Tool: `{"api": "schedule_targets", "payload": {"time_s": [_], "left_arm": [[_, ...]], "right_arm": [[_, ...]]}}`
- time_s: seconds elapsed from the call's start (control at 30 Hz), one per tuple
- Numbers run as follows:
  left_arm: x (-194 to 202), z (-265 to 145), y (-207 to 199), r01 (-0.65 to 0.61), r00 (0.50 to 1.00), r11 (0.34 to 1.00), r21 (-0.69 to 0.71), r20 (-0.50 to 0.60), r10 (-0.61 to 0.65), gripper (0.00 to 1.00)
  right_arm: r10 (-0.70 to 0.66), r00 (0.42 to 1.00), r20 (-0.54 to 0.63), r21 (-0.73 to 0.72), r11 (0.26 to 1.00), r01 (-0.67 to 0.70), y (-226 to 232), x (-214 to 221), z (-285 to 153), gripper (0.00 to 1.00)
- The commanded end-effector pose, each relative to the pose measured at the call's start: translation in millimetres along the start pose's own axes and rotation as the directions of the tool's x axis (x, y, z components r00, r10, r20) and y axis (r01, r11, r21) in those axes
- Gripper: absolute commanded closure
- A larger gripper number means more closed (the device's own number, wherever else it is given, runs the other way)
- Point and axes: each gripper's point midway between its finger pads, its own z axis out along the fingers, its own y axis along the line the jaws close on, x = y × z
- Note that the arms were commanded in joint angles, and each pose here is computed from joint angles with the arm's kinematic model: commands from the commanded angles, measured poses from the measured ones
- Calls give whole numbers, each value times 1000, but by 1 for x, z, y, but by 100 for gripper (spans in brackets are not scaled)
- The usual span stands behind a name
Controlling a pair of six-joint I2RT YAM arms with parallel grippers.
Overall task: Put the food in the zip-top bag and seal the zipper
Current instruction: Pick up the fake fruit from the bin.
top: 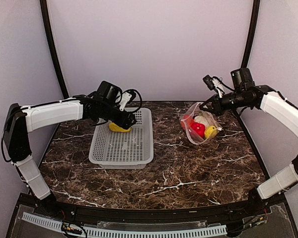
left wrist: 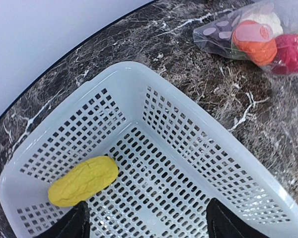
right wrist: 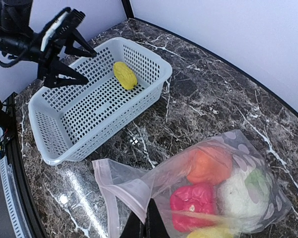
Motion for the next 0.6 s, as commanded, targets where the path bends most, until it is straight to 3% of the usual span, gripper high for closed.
{"api": "schedule_targets", "payload": {"time_s": [0.0, 0.2, 0.57], "left_arm": [[23, 12, 2, -281, 948, 957, 76, -133, 289, 21], [21, 31, 24, -305, 930, 944, 122, -174, 323, 28], [33, 71, 65, -353, 891, 933, 77, -276, 360, 30]], "right_arm": [[-73, 990, 119, -56, 995, 80, 13, -23, -5, 100], [-60, 992, 113, -84, 994, 70, 14, -12, 2, 100], [-80, 992, 98, -59, 995, 86, 11, -3, 3, 100]]}}
